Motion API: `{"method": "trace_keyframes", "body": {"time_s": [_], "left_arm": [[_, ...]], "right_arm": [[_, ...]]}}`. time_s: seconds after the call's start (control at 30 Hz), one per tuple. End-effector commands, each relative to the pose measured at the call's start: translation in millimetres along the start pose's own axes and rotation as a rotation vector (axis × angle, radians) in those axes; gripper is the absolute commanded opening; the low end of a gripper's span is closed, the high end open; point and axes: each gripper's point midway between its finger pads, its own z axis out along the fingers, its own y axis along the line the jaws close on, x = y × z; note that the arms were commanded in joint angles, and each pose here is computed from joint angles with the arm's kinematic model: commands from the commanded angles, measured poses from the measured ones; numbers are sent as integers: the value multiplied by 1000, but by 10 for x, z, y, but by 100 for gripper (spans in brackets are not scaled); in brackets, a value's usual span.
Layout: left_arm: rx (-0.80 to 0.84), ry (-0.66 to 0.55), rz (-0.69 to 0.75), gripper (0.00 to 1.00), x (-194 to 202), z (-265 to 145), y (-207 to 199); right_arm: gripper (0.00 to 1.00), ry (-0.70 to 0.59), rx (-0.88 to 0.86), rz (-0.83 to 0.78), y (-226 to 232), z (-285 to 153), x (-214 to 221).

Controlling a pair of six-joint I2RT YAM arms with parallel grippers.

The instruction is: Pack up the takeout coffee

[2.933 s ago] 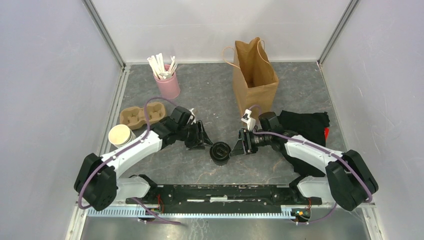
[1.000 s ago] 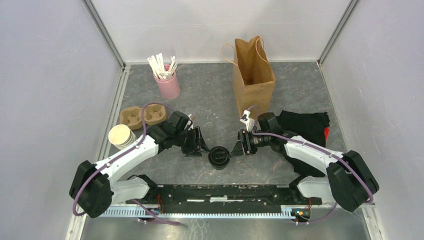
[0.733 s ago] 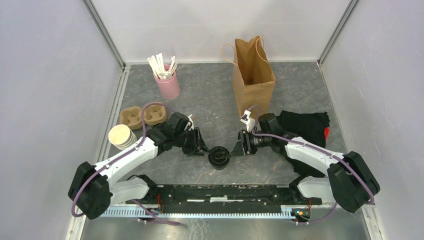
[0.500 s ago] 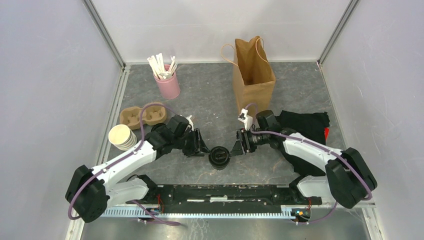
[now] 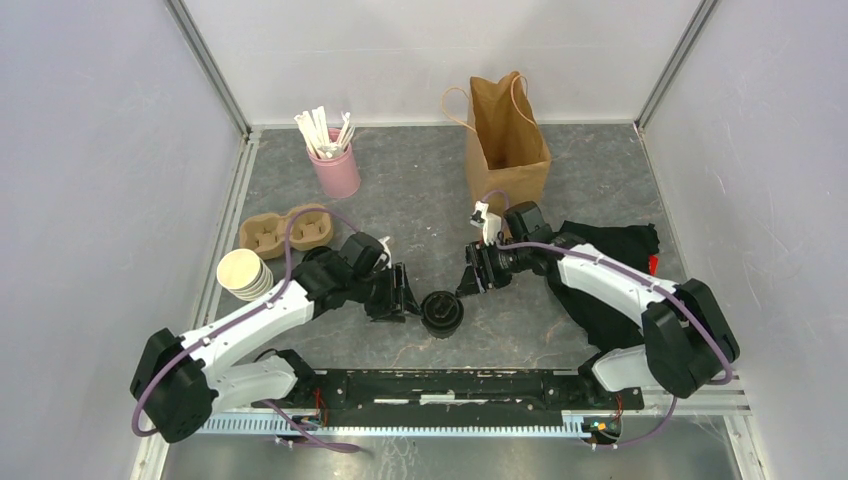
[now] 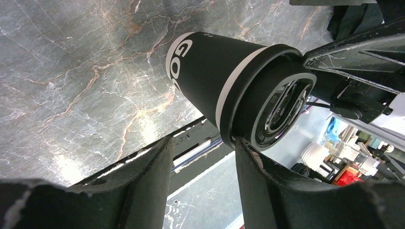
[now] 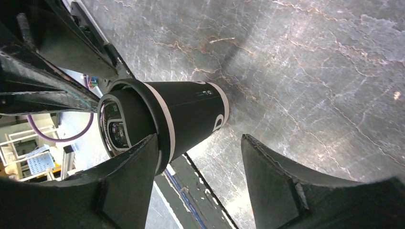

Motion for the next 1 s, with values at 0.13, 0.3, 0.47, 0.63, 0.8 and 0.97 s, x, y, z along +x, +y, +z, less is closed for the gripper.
{"method": "trace_keyframes", "body": {"time_s": [0.13,0.3,0.47,0.63,0.8,0.97], "left_arm": [[81,-99,2,61,-275,-241,-245],[88,-101,-15,62,-386,-191,-229],[85,-85,-5,59,-439,-95,-224],[123,-52,-4,59,-404,-25,-266],[126,-40,-14,60,-350,-3,-226],[112,-37,-24,58,-299,0,-158]], "right_arm": [[76,-17,75,-56,20,-243,-55],[76,-11,22,-12,79,-252,146],[73,-48,-88,60,204,-200,240],[71,-52,-133,83,233,-160,298],[71,-44,-163,94,255,-138,329],[72,-39,-177,98,274,-128,343]]}}
